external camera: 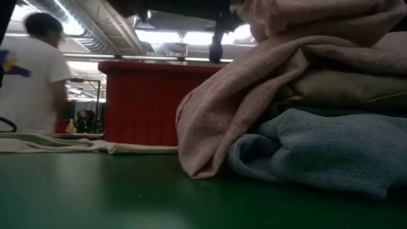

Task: Fold laundry
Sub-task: Fold the pink shirt

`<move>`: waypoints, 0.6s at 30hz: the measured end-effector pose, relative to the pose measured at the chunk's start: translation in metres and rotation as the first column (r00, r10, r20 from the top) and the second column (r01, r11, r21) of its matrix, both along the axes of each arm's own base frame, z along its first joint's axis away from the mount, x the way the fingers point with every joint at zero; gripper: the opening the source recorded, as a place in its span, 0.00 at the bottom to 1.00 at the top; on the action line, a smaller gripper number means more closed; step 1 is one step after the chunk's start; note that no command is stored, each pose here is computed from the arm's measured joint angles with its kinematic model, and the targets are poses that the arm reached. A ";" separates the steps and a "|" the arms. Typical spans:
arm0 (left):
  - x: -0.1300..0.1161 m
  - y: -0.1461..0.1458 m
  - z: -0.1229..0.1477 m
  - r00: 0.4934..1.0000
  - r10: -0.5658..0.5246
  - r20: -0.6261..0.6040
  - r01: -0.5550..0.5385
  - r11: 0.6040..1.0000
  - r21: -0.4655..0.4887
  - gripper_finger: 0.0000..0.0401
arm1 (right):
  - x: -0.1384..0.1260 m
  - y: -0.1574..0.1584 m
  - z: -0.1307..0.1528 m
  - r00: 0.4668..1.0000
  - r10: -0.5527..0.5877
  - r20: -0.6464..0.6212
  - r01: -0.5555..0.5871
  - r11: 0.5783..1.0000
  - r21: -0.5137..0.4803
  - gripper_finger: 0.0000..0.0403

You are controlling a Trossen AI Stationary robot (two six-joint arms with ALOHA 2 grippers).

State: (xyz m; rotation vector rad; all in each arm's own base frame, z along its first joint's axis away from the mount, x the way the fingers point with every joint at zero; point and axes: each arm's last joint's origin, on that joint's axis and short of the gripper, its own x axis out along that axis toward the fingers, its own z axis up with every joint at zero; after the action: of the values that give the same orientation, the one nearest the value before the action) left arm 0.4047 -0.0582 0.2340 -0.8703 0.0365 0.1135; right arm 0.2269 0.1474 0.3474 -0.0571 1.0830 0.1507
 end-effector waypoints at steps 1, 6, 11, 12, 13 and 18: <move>0.002 0.001 -0.003 1.000 0.003 0.012 -0.003 1.000 -0.002 0.01 | 0.000 0.000 0.004 1.000 -0.003 0.012 0.003 1.000 0.002 0.39; 0.018 0.004 -0.013 0.997 0.025 0.071 -0.025 1.000 -0.007 0.01 | 0.001 0.000 0.016 0.997 0.037 0.072 -0.036 0.999 -0.017 0.39; 0.046 0.005 -0.016 0.994 0.035 0.101 -0.034 0.999 -0.009 0.01 | 0.005 0.001 0.018 0.991 0.060 0.123 -0.055 0.998 -0.042 0.39; 0.051 0.006 -0.017 0.994 0.038 0.102 -0.037 0.999 -0.009 0.01 | 0.005 0.001 0.018 0.990 0.061 0.123 -0.056 0.997 -0.043 0.39; 0.057 0.006 -0.019 0.994 0.040 0.105 -0.039 0.999 -0.009 0.01 | 0.005 0.001 0.018 0.991 0.061 0.123 -0.056 0.997 -0.043 0.39; 0.082 0.009 -0.021 0.990 0.050 0.131 -0.059 0.996 0.062 0.01 | 0.005 0.002 0.017 0.991 0.070 0.113 -0.068 0.997 -0.029 0.39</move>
State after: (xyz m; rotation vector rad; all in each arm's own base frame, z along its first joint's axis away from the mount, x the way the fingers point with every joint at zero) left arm 0.4865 -0.0487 0.2126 -0.8112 -0.1117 0.1086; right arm 0.2316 0.1492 0.3648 -0.1242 0.9691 0.1941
